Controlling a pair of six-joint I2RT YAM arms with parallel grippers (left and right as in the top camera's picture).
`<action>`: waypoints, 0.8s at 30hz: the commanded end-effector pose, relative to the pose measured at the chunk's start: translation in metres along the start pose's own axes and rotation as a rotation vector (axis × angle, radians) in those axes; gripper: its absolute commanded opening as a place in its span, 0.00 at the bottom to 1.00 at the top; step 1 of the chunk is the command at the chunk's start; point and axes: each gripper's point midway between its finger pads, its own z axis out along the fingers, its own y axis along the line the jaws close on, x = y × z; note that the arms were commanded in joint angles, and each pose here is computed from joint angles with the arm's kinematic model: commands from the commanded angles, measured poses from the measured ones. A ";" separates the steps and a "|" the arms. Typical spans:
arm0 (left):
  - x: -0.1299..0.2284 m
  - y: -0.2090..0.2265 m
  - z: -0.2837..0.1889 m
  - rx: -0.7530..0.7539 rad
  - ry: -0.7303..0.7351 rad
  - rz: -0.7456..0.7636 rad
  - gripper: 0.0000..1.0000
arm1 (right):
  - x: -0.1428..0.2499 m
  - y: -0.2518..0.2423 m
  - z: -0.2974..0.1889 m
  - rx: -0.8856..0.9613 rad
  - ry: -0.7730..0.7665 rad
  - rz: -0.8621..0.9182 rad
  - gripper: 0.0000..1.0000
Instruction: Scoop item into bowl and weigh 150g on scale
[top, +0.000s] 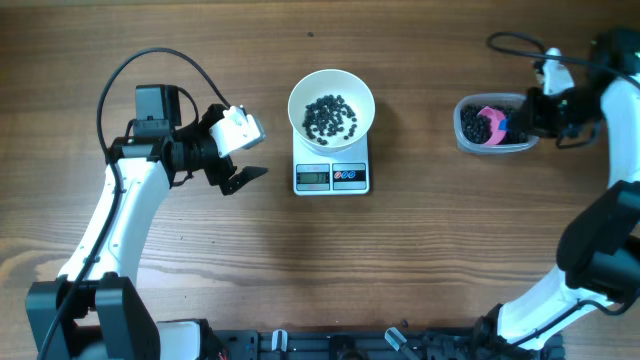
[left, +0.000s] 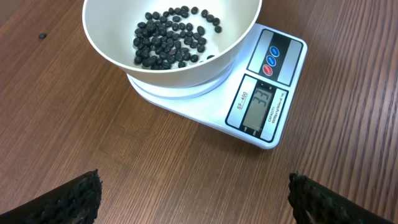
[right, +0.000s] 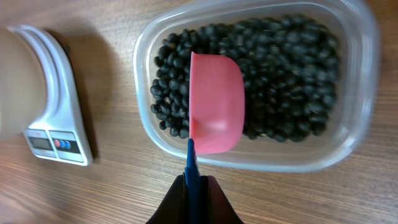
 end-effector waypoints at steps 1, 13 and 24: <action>0.000 -0.001 0.001 0.012 -0.016 0.013 1.00 | 0.001 -0.013 -0.009 -0.131 -0.046 0.086 0.04; 0.000 -0.001 0.001 0.012 -0.016 0.013 1.00 | 0.005 -0.007 -0.050 -0.432 -0.194 0.075 0.04; 0.000 -0.001 0.001 0.012 -0.016 0.013 1.00 | -0.009 0.123 -0.029 -0.617 -0.072 -0.099 0.04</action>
